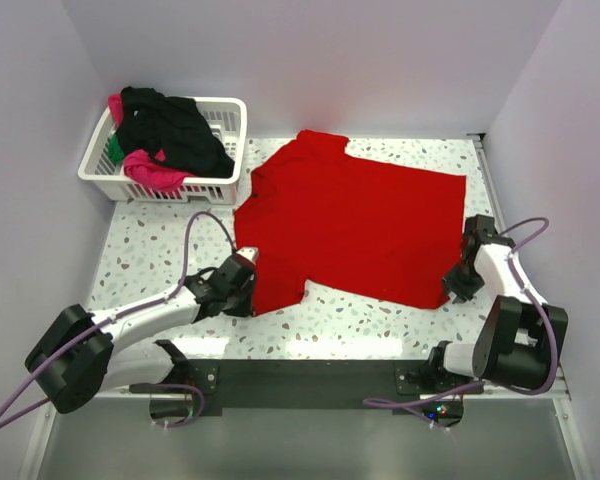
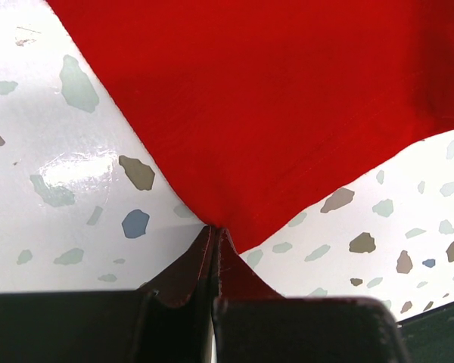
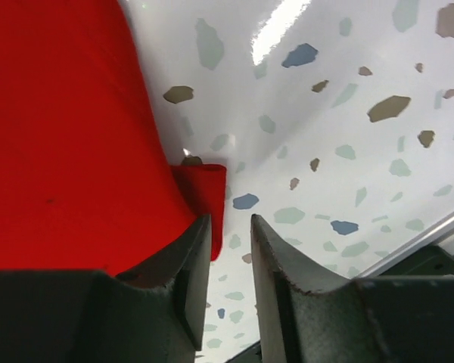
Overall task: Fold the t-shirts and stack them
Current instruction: Fold the tshirt
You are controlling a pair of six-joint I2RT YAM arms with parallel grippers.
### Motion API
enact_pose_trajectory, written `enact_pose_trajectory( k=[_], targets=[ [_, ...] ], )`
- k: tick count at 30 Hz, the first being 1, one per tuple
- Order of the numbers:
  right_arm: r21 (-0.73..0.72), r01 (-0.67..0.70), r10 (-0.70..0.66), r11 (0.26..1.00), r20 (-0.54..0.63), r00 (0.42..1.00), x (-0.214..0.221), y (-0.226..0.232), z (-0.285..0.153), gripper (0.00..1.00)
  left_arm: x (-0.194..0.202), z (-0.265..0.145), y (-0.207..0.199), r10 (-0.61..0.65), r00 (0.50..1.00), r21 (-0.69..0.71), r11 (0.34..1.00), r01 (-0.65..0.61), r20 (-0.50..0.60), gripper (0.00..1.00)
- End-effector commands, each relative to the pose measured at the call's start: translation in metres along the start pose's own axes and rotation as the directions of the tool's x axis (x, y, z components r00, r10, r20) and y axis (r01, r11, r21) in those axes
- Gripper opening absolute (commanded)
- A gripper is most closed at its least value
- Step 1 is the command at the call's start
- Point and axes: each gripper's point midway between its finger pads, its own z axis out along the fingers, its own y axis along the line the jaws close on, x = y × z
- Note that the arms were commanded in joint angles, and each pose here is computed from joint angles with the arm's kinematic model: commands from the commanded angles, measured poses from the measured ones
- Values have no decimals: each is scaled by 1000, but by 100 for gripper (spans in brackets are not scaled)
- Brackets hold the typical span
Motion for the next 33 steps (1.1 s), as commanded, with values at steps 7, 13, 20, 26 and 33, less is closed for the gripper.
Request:
enact_pose_trajectory(
  k=[7, 13, 20, 26, 33],
  targets=[
    [-55, -16, 14, 998, -26, 1000, -1, 19, 16, 27, 7, 5, 6, 21, 999, -13, 1000, -21, -27, 0],
    [-7, -2, 2, 1000, -26, 1000, 2, 9, 19, 29, 6, 5, 5, 22, 999, -12, 1000, -22, -26, 0],
    [28, 3, -2, 1000, -21, 1000, 3, 4, 28, 33, 5, 6, 7, 13, 1000, -20, 1000, -13, -29, 0],
    [25, 3, -4, 1000, 2, 1000, -8, 12, 38, 32, 6, 6, 7, 14, 999, -22, 1000, -15, -33, 0],
    [-12, 5, -5, 1000, -4, 1000, -11, 25, 50, 13, 7, 8, 9, 11, 999, -27, 1000, -12, -42, 0]
  ],
)
